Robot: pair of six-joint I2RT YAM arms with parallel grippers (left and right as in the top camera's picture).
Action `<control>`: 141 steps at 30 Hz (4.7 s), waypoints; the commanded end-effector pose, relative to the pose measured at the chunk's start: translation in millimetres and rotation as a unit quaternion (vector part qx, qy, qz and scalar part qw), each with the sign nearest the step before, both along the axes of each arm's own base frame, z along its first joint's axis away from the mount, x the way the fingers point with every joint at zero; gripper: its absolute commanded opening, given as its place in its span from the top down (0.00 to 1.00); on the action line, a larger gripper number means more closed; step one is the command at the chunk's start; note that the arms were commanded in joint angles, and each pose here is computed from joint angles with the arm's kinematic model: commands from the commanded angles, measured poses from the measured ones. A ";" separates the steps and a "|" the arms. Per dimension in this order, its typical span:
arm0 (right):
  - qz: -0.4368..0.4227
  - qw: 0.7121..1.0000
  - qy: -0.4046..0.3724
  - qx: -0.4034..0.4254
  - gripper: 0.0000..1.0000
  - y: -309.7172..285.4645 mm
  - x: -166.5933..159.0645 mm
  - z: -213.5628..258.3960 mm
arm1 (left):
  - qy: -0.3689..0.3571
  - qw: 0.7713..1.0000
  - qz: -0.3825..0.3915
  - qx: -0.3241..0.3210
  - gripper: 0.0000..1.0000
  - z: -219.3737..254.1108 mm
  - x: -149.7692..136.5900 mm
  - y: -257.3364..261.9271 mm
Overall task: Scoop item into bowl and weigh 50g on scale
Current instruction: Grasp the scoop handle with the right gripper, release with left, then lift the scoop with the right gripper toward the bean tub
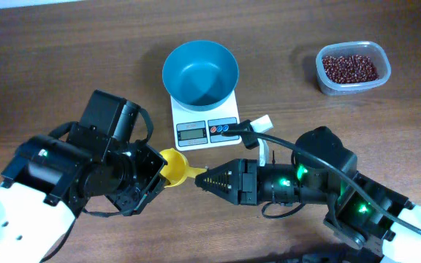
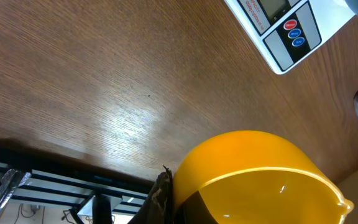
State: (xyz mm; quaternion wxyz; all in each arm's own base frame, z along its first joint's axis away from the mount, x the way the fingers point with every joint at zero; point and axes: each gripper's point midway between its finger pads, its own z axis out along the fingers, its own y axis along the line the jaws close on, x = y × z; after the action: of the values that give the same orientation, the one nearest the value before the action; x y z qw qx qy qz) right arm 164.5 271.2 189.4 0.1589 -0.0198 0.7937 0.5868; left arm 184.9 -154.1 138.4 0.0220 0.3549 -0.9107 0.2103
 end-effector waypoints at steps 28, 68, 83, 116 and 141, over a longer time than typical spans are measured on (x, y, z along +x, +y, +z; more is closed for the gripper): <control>-0.021 1.000 0.020 0.013 0.84 6.6 11.0 4.3 | 0.011 1.000 -0.008 -0.018 1.00 3.1 -4.5 -7.7; -0.029 0.996 0.011 -0.086 0.96 -9.8 9.6 -40.1 | -0.002 0.999 0.003 0.039 0.01 -4.7 -1.2 11.9; 0.031 0.988 -0.091 -0.122 0.96 -53.7 24.5 -52.7 | 0.022 0.996 0.010 0.091 0.01 -11.8 -14.0 32.3; -0.061 0.908 -0.413 0.032 0.96 -165.3 150.2 168.2 | -0.334 0.886 -0.298 0.120 1.00 -2.9 95.6 -83.2; -0.093 0.897 -0.431 0.030 0.96 -171.2 162.2 191.3 | -0.337 0.853 -0.347 0.198 1.00 -93.2 143.1 -107.1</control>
State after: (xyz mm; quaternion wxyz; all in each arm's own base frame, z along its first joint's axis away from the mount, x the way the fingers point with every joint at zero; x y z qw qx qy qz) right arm 324.4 102.9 372.6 0.5237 -0.1873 0.6339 0.5374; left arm 324.2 -260.2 48.3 -0.2798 -0.0731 -0.9500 0.1181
